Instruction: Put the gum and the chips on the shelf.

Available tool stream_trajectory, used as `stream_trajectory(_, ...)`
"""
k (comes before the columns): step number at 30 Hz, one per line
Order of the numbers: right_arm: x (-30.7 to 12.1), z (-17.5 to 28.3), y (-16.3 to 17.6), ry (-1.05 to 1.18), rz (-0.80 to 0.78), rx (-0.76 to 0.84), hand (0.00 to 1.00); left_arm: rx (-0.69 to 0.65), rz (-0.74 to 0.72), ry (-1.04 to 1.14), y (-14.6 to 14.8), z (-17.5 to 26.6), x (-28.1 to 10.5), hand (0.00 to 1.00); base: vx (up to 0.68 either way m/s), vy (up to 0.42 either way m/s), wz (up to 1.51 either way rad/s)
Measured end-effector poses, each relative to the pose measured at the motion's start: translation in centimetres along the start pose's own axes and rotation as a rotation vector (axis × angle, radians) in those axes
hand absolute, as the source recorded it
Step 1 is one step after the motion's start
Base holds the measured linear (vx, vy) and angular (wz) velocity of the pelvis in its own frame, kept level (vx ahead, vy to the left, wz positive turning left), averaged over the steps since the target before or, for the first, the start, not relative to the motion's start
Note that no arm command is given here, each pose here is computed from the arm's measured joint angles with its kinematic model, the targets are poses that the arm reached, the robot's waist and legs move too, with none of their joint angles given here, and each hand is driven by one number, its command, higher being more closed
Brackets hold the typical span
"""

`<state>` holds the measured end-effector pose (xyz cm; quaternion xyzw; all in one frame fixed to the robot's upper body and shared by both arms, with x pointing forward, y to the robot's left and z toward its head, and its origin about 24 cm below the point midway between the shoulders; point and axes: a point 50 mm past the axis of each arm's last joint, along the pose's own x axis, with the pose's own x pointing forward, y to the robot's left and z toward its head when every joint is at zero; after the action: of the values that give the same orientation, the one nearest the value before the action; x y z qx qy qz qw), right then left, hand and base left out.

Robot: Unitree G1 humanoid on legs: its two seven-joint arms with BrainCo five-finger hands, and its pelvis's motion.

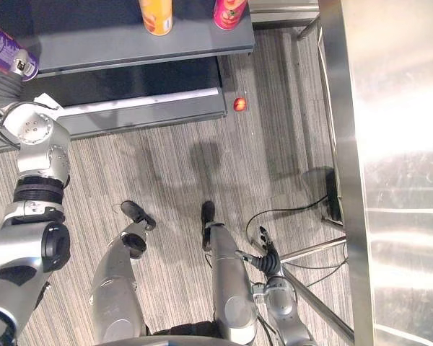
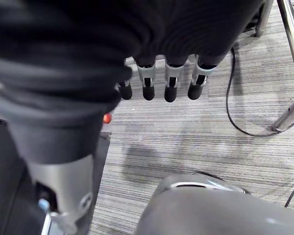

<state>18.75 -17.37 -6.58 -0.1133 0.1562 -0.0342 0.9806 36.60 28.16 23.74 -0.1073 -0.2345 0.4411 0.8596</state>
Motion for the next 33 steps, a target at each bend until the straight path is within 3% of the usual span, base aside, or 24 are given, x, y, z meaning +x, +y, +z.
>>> stream_trajectory(16, 0.1, 1.4, 2.3, -0.049, 0.036, 0.098, 0.00, -0.054, -0.019, -0.042, -1.6, 1.8, 0.1, 0.00, 0.05, -0.028, 0.00)
stream_trajectory(33, 0.1, 1.5, 2.2, -0.066, 0.032, 0.106, 0.00, -0.112, -0.032, -0.059, -2.5, 3.0, 0.1, 0.00, 0.03, -0.028, -0.03)
